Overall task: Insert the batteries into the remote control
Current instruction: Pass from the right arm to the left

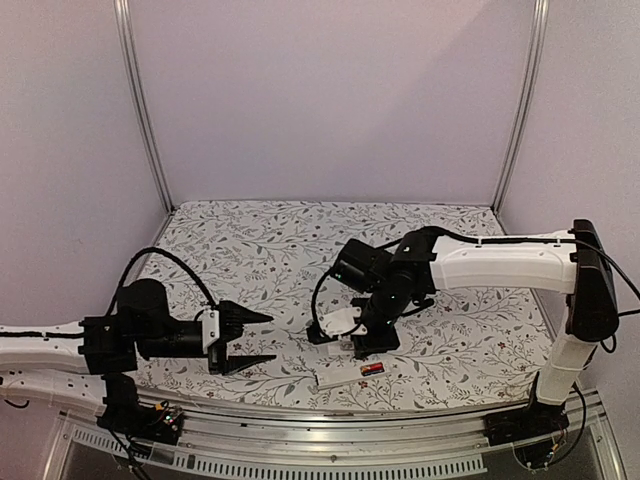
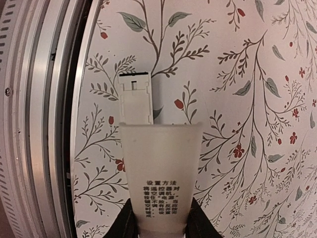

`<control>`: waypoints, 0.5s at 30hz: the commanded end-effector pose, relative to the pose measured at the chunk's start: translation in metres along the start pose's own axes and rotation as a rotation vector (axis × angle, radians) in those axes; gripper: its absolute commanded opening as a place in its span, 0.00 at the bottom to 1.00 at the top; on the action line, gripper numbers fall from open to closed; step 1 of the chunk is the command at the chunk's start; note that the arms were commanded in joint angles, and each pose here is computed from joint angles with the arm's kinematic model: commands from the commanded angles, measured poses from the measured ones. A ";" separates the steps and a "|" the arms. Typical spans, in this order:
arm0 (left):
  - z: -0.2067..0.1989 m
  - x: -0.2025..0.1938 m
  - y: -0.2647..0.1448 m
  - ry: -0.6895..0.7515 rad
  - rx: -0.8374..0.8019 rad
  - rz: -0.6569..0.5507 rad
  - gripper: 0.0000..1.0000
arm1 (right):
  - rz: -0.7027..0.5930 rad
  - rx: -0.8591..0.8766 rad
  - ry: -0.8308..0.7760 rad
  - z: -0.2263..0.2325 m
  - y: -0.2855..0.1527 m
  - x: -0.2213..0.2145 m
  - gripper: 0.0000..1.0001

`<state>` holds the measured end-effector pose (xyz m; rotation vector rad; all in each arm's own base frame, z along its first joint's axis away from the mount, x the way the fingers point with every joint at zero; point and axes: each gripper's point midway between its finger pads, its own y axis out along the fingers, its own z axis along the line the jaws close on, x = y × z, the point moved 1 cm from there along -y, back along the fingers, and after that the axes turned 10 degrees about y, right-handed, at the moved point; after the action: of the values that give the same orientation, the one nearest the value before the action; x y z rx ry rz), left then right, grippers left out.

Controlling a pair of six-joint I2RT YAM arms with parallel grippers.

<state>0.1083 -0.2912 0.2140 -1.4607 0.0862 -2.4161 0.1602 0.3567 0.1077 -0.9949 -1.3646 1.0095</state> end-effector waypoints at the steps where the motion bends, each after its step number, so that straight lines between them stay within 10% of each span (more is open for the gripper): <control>1: -0.019 -0.017 0.003 0.370 0.009 0.083 0.61 | -0.034 0.015 -0.036 0.007 -0.014 0.005 0.17; 7: -0.023 -0.012 0.019 0.823 0.118 0.115 0.62 | -0.060 0.026 -0.038 0.010 -0.023 0.009 0.17; 15: -0.036 -0.027 0.046 1.019 0.068 0.176 0.59 | -0.103 0.060 -0.054 0.016 -0.029 0.020 0.17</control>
<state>0.0926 -0.3204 0.1500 -0.2938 0.3991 -2.6993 0.1509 0.3595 0.1213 -0.9173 -1.3754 1.0163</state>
